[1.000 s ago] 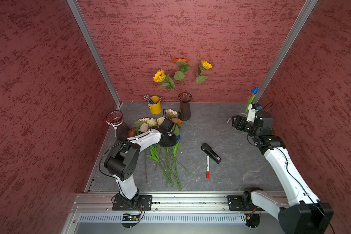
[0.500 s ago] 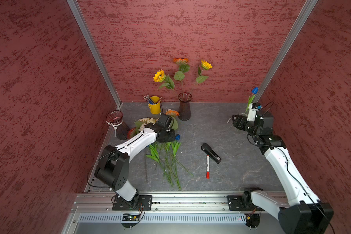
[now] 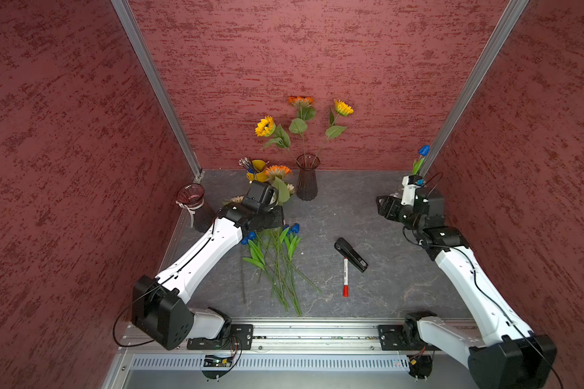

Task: Arrange the flowers in different vases according to their variety
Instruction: Pick up the flower at the center of the board, then insert the flower into the vase.

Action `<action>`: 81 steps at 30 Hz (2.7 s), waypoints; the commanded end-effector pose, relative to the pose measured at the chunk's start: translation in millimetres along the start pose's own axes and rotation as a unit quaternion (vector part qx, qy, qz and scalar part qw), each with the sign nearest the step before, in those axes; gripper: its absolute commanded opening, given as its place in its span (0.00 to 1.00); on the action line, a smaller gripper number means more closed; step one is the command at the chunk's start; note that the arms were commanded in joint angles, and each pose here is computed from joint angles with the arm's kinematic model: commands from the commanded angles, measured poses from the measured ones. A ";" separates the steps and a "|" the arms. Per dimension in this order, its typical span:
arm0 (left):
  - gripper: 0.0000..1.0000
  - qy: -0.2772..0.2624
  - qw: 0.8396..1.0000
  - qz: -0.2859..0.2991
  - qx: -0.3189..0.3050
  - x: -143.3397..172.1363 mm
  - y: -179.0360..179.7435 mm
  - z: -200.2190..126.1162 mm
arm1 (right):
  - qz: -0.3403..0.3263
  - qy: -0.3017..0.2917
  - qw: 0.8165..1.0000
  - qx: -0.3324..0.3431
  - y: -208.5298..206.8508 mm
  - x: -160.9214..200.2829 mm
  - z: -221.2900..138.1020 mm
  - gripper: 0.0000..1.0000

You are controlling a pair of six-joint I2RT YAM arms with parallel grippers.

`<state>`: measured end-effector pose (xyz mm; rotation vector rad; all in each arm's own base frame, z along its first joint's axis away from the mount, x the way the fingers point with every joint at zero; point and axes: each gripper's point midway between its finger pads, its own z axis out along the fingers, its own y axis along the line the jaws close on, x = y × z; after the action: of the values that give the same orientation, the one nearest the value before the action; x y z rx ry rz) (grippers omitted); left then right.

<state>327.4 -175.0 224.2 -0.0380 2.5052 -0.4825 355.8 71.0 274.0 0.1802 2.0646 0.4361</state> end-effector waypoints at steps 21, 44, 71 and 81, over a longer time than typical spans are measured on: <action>0.00 -0.211 0.955 0.172 0.118 -136.0 -133.8 -95.8 | 0.020 0.051 0.998 -0.033 23.3 46.8 15.6 0.76; 0.00 -0.487 0.835 0.171 0.189 -321.8 -179.0 -90.1 | 0.040 0.041 0.998 -0.029 37.2 46.4 -14.4 0.76; 0.16 -0.404 0.891 0.160 0.131 -321.1 -125.8 63.9 | 0.024 0.056 0.997 -0.041 47.5 47.5 22.2 0.76; 1.00 -0.334 0.915 0.186 0.125 -246.2 -166.3 42.8 | 0.023 0.047 0.997 -0.054 56.9 47.0 -0.2 0.76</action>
<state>578.2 -312.6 329.2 0.3083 1.7888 -0.5268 334.2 135.3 232.5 0.1584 2.1887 0.5673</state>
